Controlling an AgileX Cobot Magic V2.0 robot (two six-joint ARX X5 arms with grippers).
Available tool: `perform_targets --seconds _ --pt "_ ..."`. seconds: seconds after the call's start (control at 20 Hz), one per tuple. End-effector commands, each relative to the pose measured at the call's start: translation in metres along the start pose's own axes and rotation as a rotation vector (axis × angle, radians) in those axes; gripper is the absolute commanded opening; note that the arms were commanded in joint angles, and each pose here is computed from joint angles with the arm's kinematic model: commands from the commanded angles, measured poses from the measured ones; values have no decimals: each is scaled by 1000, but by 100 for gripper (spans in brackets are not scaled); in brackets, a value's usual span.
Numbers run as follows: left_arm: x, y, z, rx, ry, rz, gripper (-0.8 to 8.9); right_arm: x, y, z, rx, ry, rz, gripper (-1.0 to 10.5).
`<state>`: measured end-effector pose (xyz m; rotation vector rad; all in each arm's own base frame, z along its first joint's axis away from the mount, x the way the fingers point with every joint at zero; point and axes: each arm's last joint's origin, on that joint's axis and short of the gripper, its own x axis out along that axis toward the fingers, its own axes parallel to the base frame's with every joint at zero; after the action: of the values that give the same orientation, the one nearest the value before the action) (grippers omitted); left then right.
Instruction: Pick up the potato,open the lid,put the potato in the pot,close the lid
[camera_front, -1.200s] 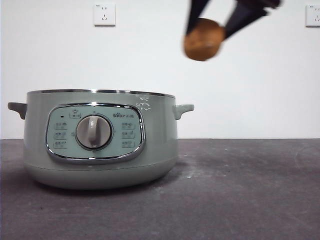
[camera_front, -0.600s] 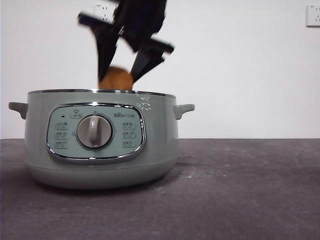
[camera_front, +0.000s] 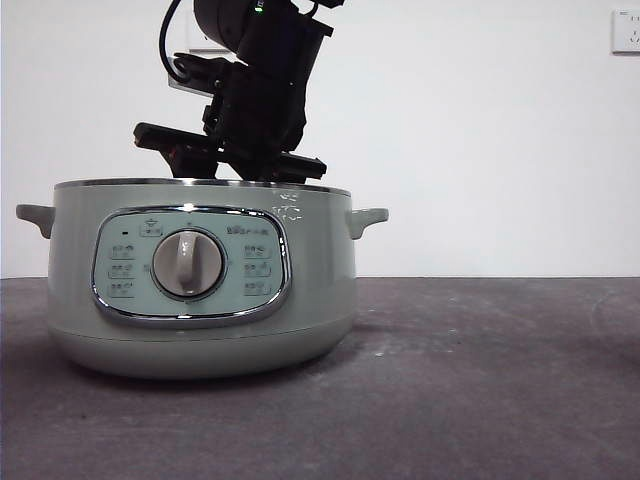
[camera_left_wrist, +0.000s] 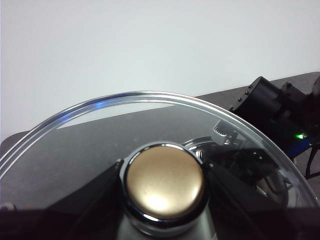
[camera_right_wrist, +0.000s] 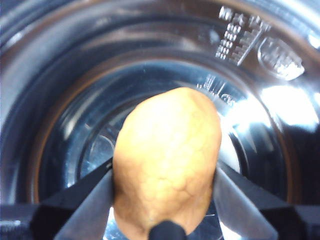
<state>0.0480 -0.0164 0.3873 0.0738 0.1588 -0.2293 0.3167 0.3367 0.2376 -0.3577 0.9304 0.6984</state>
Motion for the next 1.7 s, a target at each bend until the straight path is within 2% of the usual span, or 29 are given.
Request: perform_targets --seconds 0.05,0.1,0.2,0.25,0.3,0.35,0.5,0.6,0.65,0.8,1.0,1.15,1.45,1.7 --pt "-4 1 4 -1 -49 5 -13 9 1 -2 -10 19 2 99" --pt "-4 1 4 0 -43 5 -13 9 1 -3 -10 29 1 157" --pt "-4 1 3 3 -33 5 -13 9 1 -4 -11 40 3 169" --pt "-4 1 2 4 -26 4 -13 9 2 -4 -10 41 27 212" --pt "-4 1 2 6 -21 4 -13 9 2 -4 -6 42 25 346" --pt "-4 1 1 7 -15 4 -13 9 2 -4 -6 41 23 404" --pt "-4 1 0 8 -8 4 -13 6 2 -3 -5 35 23 404" --pt "-4 1 1 8 -10 4 -12 -15 1 0 3 15 16 403" --pt "-3 1 2 7 -15 4 -13 -34 -1 3 6 -9 3 403" --pt "11 -2 8 4 -29 0 -13 -107 -10 6 18 -88 -114 402" --pt "65 -18 18 12 14 -114 -13 -216 -27 -13 61 -201 -132 402" --pt "118 -33 16 12 71 -208 -13 -267 -31 -33 75 -250 -140 401" --pt "199 -56 -9 -35 199 -295 -12 -308 -31 -58 95 -271 -139 401" --pt "234 -69 -28 -56 242 -319 -13 -312 -31 -64 101 -245 -140 401"
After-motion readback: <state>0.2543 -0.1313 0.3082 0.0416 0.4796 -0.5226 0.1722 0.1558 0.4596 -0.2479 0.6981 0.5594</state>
